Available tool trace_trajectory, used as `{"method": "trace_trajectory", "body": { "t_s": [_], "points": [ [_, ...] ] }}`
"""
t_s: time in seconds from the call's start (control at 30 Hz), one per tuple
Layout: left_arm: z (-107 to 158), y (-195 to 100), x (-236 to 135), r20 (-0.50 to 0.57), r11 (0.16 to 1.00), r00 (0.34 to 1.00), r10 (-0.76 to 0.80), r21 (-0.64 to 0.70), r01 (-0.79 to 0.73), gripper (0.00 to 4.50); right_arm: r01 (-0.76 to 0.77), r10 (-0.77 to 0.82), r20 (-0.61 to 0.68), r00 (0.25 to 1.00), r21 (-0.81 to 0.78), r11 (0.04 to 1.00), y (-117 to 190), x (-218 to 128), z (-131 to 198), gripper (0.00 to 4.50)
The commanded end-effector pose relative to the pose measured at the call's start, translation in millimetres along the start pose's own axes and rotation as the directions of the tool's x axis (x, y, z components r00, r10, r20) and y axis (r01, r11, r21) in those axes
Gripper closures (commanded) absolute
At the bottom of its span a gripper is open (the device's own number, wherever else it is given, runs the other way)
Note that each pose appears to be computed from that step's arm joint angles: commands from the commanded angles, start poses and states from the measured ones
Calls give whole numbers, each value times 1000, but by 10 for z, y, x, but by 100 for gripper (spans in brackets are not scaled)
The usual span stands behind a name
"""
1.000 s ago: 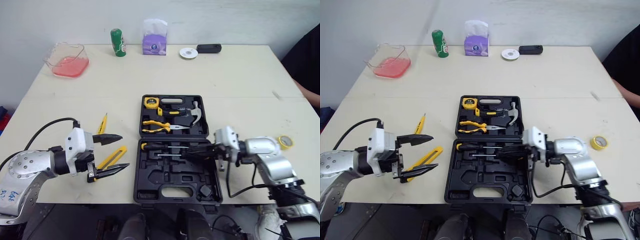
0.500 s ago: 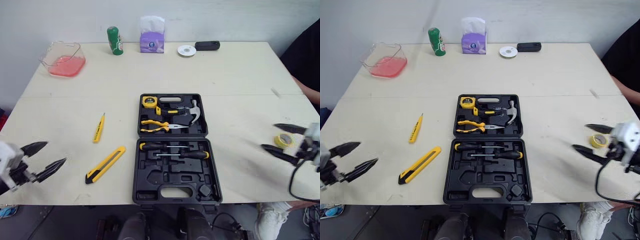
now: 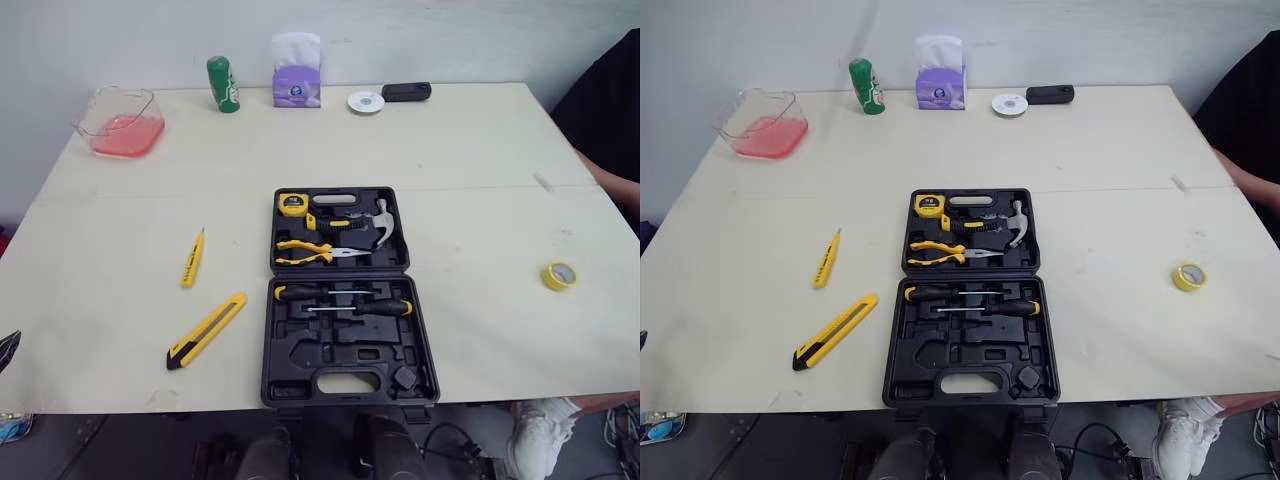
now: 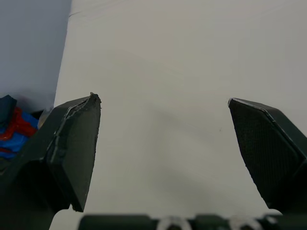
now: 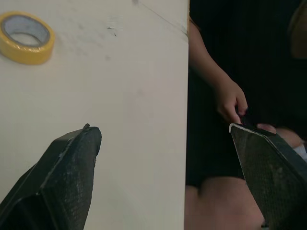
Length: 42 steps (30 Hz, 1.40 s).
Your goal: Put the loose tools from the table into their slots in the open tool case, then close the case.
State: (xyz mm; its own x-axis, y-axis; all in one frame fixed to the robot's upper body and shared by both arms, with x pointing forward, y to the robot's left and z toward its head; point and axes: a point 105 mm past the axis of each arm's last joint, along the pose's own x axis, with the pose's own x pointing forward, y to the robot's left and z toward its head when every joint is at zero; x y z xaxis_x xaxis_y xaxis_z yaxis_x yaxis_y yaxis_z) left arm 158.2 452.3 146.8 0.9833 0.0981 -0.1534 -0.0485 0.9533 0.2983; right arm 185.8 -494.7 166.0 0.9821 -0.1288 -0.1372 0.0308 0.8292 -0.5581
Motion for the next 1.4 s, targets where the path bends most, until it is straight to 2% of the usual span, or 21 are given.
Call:
{"method": "trace_trajectory", "body": {
  "t_s": [0.03, 0.13, 0.3, 0.43, 0.53, 0.63, 0.7, 0.8, 0.87, 0.93, 1.03, 1.1, 1.17, 1.23, 1.33, 1.4],
  "points": [
    [26, 154, -125, 1, 995, 995, 99, -1, -99, 0, 82, -82, 17, 996, -24, 996, -149, -53, 71, 5],
    [-26, 148, -110, -30, 993, 993, 115, 6, -115, 0, 38, -38, 17, 999, -19, 999, -49, 77, 95, 5],
    [96, 76, -19, 13, 995, 995, 96, -19, -96, 0, -63, 63, 138, 988, -4, 998, 143, 340, 383, 5],
    [136, -158, 105, 38, 998, 999, 39, -58, -37, 0, -143, 140, 201, 970, 1, 990, 357, 524, 538, 5],
    [328, -283, 212, 98, 997, 995, 9, -79, -1, 0, -240, 225, 283, 932, 17, 971, 606, 633, 715, 5],
    [546, -480, 324, 133, 995, 989, -64, -65, 73, 0, -386, 338, 407, 848, 39, 922, 918, 645, 969, 5],
    [608, -572, 391, 119, 994, 989, -89, -46, 95, 0, -440, 357, 460, 813, 84, 894, 1044, 667, 1106, 5],
    [727, -787, 534, 106, 984, 983, -148, -88, 158, 0, -546, 422, 574, 702, 52, 836, 1335, 636, 1419, 5],
    [814, -899, 600, 102, 975, 979, -176, -121, 188, 0, -594, 473, 594, 651, 10, 805, 1469, 610, 1542, 5],
    [834, -1014, 704, 19, 966, 978, -208, -151, 208, 0, -640, 529, 631, 568, -65, 765, 1605, 565, 1707, 5],
    [809, -1025, 808, -77, 970, 978, -195, -162, 180, 0, -683, 585, 650, 485, -136, 718, 1748, 511, 1826, 5],
    [968, -1225, 926, -32, 929, 951, -307, -226, 292, 0, -728, 622, 669, 407, -174, 663, 1902, 469, 1955, 5],
    [1012, -1347, 996, -56, 910, 932, -359, -241, 337, 0, -749, 647, 678, 350, -213, 628, 1996, 430, 2046, 5],
    [963, -1449, 1040, -132, 904, 911, -390, -243, 352, 0, -760, 665, 680, 308, -245, 602, 2060, 397, 2108, 5],
    [989, -1601, 1123, -160, 886, 890, -427, -270, 376, 0, -775, 684, 682, 258, -277, 569, 2138, 364, 2171, 5],
    [940, -1685, 1214, -218, 899, 884, -415, -246, 361, 0, -788, 704, 671, 230, -296, 540, 2204, 361, 2158, 5]
  ]
}}
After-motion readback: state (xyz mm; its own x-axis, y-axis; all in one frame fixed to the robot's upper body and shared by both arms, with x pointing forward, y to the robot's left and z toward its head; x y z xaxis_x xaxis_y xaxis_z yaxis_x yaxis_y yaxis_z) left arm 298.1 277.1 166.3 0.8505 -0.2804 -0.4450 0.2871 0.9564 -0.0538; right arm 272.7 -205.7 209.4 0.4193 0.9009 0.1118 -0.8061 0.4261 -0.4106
